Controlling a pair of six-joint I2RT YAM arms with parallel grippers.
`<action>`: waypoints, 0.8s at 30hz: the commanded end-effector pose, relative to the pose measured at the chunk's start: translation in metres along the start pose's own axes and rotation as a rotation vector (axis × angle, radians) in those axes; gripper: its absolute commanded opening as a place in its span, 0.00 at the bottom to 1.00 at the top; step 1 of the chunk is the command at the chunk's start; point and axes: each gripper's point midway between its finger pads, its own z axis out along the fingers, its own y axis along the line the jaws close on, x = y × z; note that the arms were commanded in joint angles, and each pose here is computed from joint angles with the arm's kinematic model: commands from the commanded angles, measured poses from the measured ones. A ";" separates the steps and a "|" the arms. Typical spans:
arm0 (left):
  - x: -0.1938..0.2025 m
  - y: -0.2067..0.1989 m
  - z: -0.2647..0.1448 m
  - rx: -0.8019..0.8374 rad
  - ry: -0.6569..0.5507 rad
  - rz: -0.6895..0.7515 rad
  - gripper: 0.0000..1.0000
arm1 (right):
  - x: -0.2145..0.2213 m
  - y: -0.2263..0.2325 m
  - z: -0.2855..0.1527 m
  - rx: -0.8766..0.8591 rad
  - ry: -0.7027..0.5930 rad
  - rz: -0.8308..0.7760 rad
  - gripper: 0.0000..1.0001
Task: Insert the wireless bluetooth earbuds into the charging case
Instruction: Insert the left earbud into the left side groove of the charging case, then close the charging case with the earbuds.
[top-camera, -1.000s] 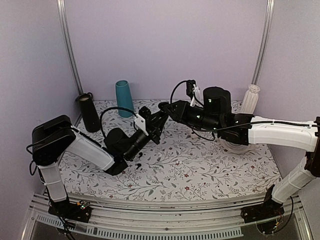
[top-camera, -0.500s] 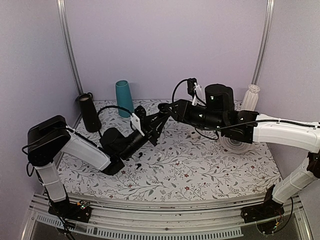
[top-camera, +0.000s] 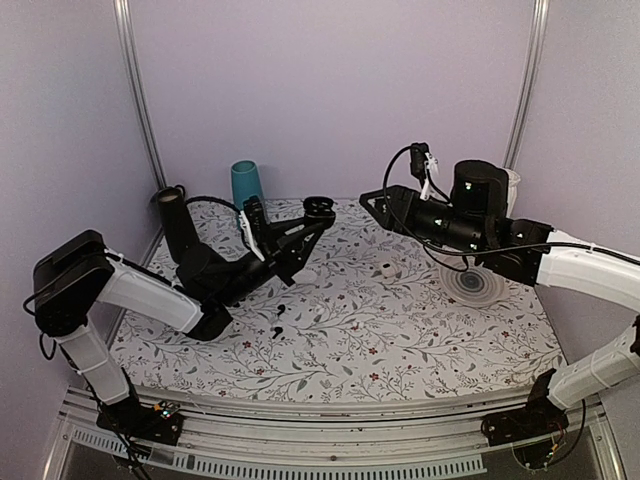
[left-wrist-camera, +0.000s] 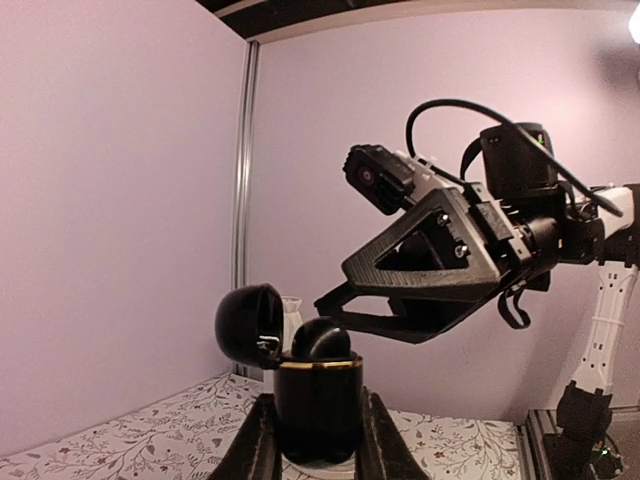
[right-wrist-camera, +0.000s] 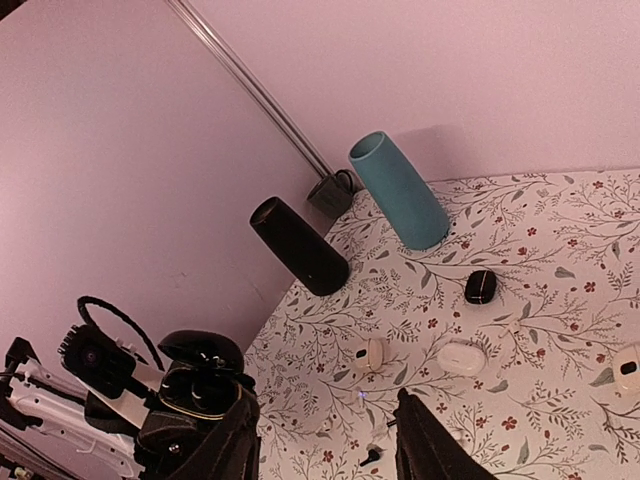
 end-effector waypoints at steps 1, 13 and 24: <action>-0.028 -0.019 -0.003 0.144 -0.052 -0.089 0.00 | -0.007 0.004 -0.007 -0.081 0.002 -0.054 0.48; -0.056 -0.052 -0.011 0.367 -0.051 -0.215 0.00 | 0.001 0.024 0.004 -0.292 0.099 -0.163 0.49; -0.056 -0.055 -0.011 0.396 -0.023 -0.265 0.00 | 0.025 0.058 0.012 -0.521 0.219 -0.223 0.49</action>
